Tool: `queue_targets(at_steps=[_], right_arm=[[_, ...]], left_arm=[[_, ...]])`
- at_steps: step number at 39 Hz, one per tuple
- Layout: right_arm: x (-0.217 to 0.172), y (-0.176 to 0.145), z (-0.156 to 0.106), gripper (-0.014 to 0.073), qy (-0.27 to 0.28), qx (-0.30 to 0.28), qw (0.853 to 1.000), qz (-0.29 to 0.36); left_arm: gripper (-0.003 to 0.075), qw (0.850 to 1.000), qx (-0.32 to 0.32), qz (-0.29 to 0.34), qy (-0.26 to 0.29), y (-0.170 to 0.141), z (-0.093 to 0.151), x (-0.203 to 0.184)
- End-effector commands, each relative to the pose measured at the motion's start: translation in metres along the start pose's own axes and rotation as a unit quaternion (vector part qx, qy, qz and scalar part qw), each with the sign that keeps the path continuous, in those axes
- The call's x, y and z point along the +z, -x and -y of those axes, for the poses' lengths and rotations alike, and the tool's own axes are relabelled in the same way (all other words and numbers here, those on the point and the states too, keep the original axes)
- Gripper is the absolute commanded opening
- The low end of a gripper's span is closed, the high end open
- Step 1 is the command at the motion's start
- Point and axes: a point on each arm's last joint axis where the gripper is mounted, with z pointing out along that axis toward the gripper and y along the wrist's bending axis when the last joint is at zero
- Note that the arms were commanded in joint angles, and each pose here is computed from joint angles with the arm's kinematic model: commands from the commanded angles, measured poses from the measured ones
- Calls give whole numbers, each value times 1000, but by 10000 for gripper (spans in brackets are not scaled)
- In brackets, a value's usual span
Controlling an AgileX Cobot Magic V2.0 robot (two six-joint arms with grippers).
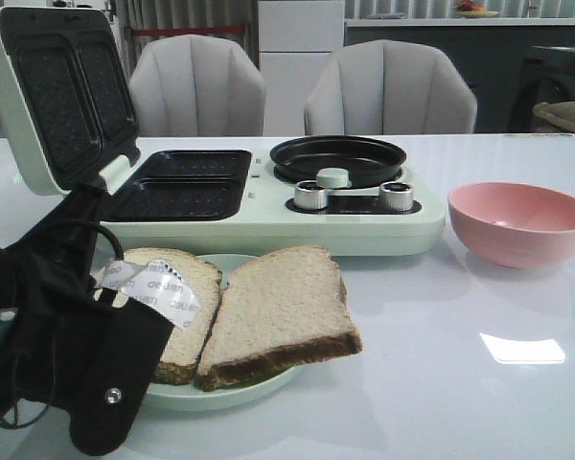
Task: Make breakfast with bread and shrimp
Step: 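Lower the left gripper onto the bread slice nearest it and grasp it, then lift the bread slice with the left gripper toward the sandwich maker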
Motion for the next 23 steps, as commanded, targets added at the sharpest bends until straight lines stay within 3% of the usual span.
queue_targets(at_steps=[1, 9, 23], right_arm=[[-2, 16, -2, 152, 5, -6, 998, 60], [-2, 16, -2, 152, 5, -6, 998, 60], [-2, 16, -2, 152, 5, -6, 998, 60]], left_arm=[[114, 998, -26, -21, 44, -8, -16, -8], [114, 997, -54, -13, 59, -10, -23, -15], [114, 996, -46, 4, 76, -3, -25, -24]])
